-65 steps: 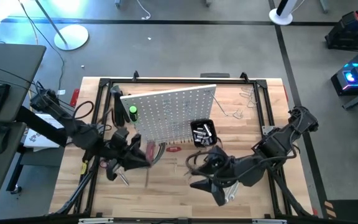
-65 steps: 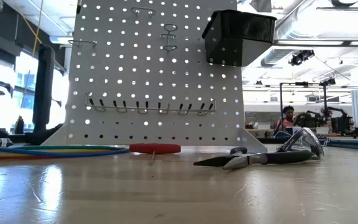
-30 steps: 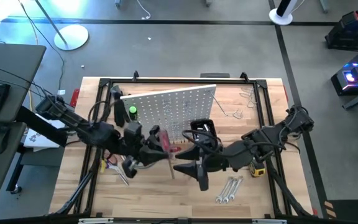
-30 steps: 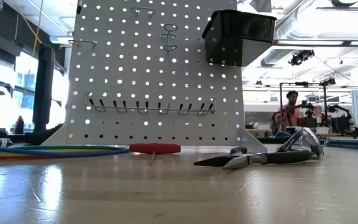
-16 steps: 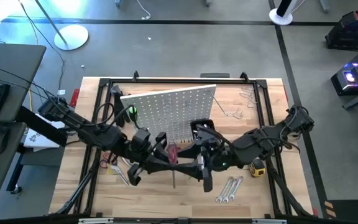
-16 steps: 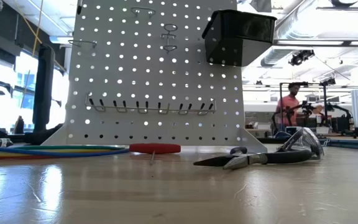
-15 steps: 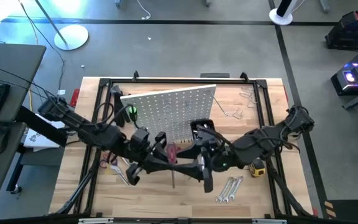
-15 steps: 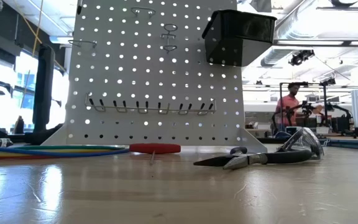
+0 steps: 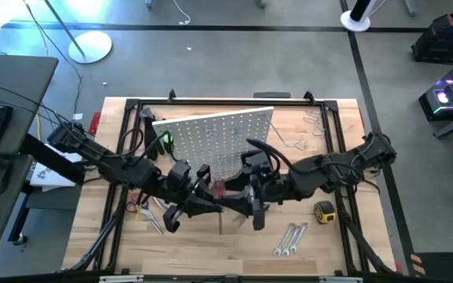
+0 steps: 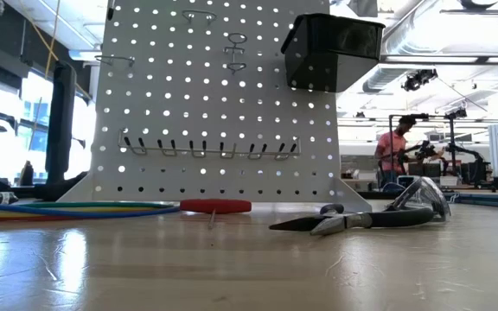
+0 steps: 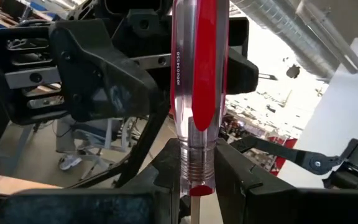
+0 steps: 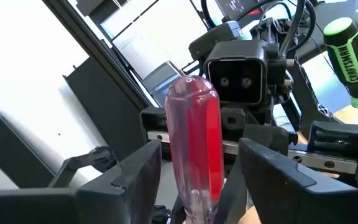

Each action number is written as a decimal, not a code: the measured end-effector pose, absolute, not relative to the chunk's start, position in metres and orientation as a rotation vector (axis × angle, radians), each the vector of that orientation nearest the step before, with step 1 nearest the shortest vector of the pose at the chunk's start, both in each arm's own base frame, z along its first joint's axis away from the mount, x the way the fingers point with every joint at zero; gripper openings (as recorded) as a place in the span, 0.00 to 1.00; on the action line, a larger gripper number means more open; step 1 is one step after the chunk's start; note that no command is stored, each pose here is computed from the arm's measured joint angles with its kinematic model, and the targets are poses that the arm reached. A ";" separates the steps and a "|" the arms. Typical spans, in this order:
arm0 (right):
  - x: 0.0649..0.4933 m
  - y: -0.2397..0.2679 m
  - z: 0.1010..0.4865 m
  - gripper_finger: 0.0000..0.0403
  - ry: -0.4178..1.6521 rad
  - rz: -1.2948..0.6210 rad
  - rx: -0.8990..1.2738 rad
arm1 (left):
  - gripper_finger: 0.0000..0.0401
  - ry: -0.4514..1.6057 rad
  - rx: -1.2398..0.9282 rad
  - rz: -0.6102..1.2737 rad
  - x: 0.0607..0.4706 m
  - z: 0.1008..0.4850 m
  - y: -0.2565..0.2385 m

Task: Hang tools onto peg board
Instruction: Hang the red screwdriver on the peg board, then hang the red allen wrench on the peg board

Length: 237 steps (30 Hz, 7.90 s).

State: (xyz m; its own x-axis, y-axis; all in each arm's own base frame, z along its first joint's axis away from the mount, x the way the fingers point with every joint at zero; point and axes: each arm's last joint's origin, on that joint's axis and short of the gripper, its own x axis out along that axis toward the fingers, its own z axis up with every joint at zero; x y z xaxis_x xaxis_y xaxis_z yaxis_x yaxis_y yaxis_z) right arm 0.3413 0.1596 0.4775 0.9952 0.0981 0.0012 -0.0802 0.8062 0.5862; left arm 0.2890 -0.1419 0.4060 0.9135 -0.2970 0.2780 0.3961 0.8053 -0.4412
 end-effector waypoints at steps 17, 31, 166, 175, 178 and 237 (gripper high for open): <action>0.340 0.156 0.481 0.21 -0.029 -0.003 0.554 | 0.18 -0.146 -0.529 -0.409 0.286 0.410 -0.125; 0.336 0.140 0.508 0.21 -0.262 -0.088 0.391 | 0.41 -0.243 -0.509 -0.377 0.189 0.466 -0.095; 0.379 0.079 0.469 0.52 -0.036 -0.482 0.004 | 0.41 -0.261 -0.352 0.171 0.144 0.472 -0.074; 0.344 0.083 0.497 0.52 -0.057 -0.609 -0.083 | 0.41 -0.266 -0.346 0.164 0.139 0.473 -0.073; 0.331 0.086 0.507 0.52 -0.078 -0.604 -0.069 | 0.41 -0.259 -0.340 0.154 0.139 0.473 -0.074; 0.221 0.172 0.524 0.52 0.017 -0.806 -0.040 | 0.41 0.698 -1.073 0.668 0.323 0.172 -0.194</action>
State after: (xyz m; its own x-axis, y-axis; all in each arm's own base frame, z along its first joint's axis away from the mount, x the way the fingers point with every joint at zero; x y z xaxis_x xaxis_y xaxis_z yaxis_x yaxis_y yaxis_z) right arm 0.2213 0.1725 0.5240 0.6926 -0.7213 0.0000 0.7206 0.6920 -0.0427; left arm 0.3228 -0.1938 0.1717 0.6088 0.1450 -0.7799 -0.7727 0.3311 -0.5416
